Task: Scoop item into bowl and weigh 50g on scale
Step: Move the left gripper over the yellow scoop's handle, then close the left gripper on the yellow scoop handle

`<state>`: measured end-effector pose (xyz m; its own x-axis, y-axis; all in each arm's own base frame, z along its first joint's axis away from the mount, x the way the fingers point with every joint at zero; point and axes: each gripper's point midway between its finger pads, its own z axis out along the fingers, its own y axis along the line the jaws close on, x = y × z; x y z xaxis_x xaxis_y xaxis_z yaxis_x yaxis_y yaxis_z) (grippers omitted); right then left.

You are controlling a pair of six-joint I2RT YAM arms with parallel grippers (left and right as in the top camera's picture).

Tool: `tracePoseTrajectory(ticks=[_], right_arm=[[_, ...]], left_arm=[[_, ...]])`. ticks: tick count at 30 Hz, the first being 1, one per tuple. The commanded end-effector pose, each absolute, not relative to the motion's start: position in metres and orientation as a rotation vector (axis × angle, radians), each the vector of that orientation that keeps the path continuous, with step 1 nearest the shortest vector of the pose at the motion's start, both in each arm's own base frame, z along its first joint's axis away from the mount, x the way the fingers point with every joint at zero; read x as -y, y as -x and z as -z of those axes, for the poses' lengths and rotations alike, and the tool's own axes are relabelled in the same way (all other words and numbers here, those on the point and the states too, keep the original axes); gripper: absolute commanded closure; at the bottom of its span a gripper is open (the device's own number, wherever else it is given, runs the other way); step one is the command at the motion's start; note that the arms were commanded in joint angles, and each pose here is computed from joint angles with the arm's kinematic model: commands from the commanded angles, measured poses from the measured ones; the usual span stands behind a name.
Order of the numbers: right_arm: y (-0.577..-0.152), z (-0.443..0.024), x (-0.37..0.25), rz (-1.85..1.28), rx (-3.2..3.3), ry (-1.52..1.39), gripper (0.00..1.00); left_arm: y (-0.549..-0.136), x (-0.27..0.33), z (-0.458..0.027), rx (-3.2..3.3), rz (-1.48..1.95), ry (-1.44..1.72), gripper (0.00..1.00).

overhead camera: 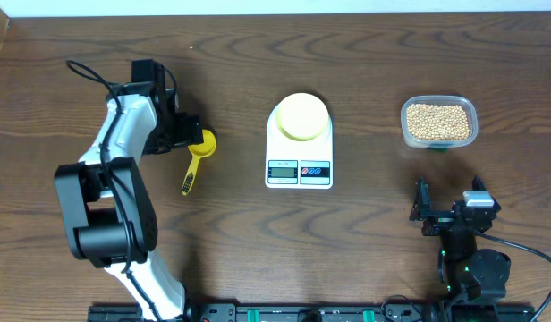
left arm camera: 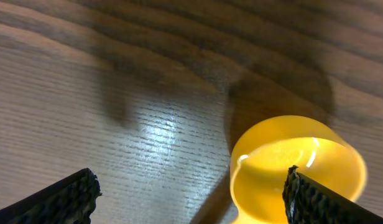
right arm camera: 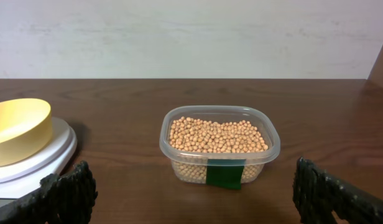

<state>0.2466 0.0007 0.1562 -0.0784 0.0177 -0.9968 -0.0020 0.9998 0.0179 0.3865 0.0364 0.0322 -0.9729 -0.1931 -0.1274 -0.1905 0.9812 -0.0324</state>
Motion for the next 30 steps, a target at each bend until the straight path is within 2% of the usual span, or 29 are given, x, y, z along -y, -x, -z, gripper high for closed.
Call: tracePoseTrajectory(ticks=[1, 25, 30], right_arm=[[-0.246, -0.156, 0.0, -0.005, -1.648, -0.01, 0.01], [-0.246, -0.156, 0.0, -0.005, -1.648, -0.01, 0.01], [-0.246, -0.156, 0.0, -0.005, -1.648, -0.01, 0.01]], left_arm=[[-0.385, -0.039, -0.021, -3.029, 0.017, 0.279, 0.03], [-0.389, -0.038, -0.02, -3.011, 0.017, 0.273, 0.03], [-0.396, -0.033, -0.021, -2.998, 0.002, 0.03, 0.03]])
